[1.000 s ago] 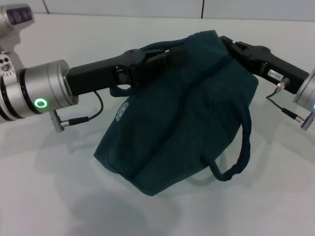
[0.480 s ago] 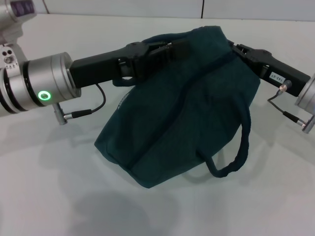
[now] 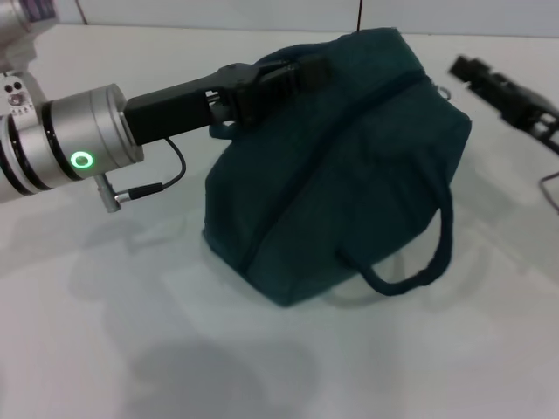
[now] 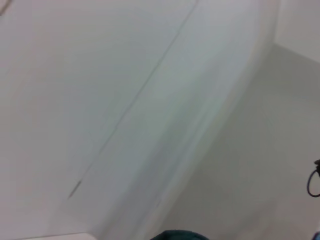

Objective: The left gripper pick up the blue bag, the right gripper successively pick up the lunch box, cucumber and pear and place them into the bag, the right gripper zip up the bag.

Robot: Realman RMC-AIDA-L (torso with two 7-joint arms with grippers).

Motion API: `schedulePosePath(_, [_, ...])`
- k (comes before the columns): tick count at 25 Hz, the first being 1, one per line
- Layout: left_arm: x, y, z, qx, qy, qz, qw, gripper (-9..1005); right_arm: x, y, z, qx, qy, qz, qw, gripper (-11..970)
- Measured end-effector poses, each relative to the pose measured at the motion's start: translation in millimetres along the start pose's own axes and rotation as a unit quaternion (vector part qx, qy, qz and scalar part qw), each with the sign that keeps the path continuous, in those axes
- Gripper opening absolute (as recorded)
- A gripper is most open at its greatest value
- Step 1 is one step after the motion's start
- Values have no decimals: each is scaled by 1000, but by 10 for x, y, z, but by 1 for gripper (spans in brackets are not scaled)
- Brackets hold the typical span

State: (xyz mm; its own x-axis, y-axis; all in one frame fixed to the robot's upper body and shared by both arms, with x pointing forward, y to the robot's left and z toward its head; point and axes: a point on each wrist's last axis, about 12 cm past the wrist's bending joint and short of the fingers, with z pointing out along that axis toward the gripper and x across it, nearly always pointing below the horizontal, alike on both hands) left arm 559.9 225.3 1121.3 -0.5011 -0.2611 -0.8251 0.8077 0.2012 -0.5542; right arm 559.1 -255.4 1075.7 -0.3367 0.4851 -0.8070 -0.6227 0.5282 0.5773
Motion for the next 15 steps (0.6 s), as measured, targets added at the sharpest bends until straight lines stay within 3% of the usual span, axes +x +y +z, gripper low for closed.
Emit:
schedulePosePath(6, [9, 80, 104, -24, 4, -5, 1000, 54, -157, -130, -372, 31, -39, -6, 999, 588])
schedulePosePath(11, [19, 134, 229, -34, 11, -1, 999, 54, -236, -190, -592, 53, -69, -7, 996, 684])
schedulePosePath(15, [35, 170, 299, -45, 15, -3, 999, 54, -247, -204, -630, 60, -76, -7, 995, 686])
